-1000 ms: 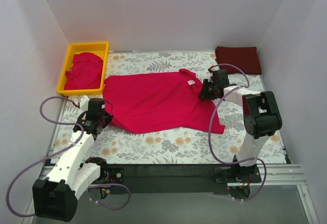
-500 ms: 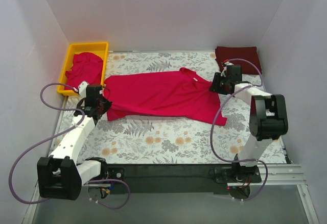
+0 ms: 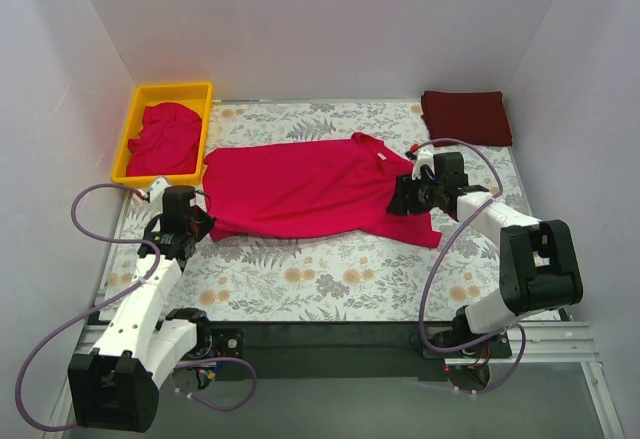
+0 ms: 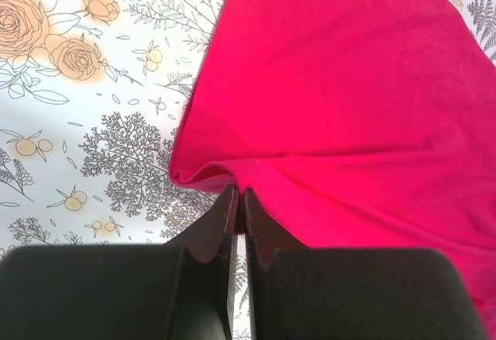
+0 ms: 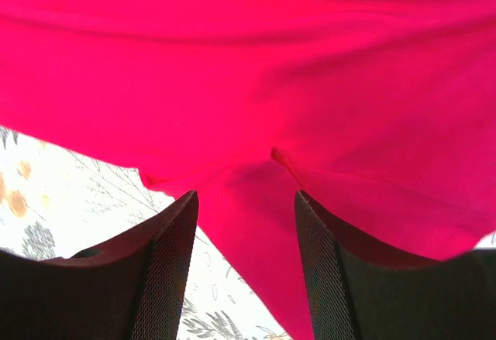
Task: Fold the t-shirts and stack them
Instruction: Flatten the tshirt out
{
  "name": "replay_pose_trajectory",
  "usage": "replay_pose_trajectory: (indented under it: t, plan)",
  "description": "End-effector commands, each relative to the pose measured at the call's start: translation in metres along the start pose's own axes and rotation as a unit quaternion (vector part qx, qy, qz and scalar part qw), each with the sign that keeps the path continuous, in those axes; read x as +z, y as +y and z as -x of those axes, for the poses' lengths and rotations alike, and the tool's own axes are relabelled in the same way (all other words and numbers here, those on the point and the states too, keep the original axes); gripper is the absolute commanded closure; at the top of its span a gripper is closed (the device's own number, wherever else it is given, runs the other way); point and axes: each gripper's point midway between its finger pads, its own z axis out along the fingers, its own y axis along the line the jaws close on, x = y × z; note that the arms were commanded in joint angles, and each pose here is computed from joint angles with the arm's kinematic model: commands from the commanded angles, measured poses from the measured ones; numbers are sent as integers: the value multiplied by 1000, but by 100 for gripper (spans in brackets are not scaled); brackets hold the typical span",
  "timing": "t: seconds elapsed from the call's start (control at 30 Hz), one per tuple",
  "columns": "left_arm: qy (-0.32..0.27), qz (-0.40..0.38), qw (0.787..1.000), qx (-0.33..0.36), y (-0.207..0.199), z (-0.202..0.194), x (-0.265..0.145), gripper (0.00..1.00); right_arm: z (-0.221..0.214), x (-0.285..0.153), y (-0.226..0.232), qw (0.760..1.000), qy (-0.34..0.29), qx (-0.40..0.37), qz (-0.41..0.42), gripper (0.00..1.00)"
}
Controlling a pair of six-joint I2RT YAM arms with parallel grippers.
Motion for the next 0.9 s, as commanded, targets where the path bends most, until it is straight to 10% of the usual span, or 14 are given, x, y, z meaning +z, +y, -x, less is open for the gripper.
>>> replay_pose_trajectory:
  t: [0.0, 0.47, 0.87]
  plan:
    - [-3, 8, 1000, 7, 4, 2, 1, 100, 22, 7, 8, 997, -12, -67, 38, 41]
    - [0, 12, 1000, 15, 5, 1, 3, 100, 9, 41, 5, 991, 30, -86, 98, 43]
    - [5, 8, 1000, 18, 3, -1, 4, 100, -9, 25, 23, 989, 40, -68, 128, 83]
